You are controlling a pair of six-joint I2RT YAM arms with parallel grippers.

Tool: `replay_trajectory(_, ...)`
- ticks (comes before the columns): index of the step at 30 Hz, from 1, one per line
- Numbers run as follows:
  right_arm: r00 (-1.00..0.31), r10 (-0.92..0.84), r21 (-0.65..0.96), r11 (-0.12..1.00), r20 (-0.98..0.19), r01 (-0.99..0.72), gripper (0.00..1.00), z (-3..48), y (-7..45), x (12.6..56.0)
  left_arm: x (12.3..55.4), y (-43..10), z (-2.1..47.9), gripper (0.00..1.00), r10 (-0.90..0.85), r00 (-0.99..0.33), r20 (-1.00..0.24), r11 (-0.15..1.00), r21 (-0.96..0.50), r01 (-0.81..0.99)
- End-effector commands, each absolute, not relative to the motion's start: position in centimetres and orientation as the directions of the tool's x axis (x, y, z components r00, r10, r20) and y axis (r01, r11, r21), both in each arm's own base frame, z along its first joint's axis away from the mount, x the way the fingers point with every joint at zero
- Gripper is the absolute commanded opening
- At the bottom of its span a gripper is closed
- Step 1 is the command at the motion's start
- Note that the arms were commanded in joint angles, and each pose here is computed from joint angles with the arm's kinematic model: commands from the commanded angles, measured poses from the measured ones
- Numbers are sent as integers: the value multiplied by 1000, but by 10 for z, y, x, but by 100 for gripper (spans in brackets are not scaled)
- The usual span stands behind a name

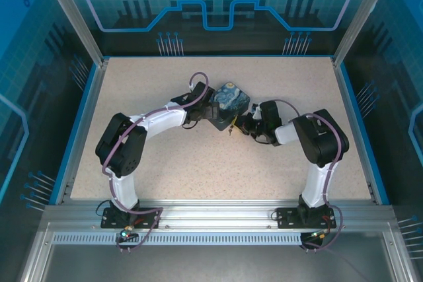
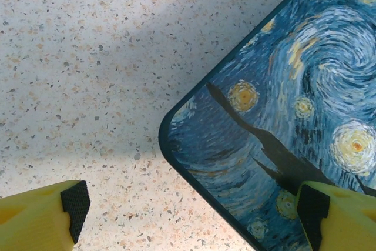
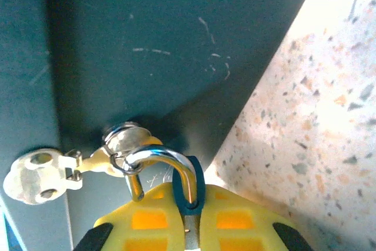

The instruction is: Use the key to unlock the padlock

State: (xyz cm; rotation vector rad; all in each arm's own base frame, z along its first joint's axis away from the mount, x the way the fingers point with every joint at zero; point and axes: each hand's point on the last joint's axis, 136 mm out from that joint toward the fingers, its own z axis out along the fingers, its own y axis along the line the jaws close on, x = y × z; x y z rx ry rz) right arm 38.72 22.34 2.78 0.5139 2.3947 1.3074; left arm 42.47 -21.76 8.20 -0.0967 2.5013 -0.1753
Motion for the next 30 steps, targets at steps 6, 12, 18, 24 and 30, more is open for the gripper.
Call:
replay_trajectory(6,-847,507,869,479,-159,124,0,43,205,413,385,-206,35,90,-1,-899,-438,999,-34,16)
replay_trajectory(12,-865,470,841,527,-172,119,0,44,189,419,385,-207,33,89,2,-904,-427,999,-38,20)
replay_trajectory(18,-865,473,828,543,-167,137,0,44,173,412,386,-209,35,89,0,-904,-428,999,-43,20)
replay_trajectory(24,-874,460,821,551,-153,147,0,48,166,390,392,-214,48,93,-8,-895,-445,998,-60,21)
replay_trajectory(30,-896,430,785,591,-113,185,0,43,160,357,401,-224,89,99,-31,-863,-504,991,-128,38)
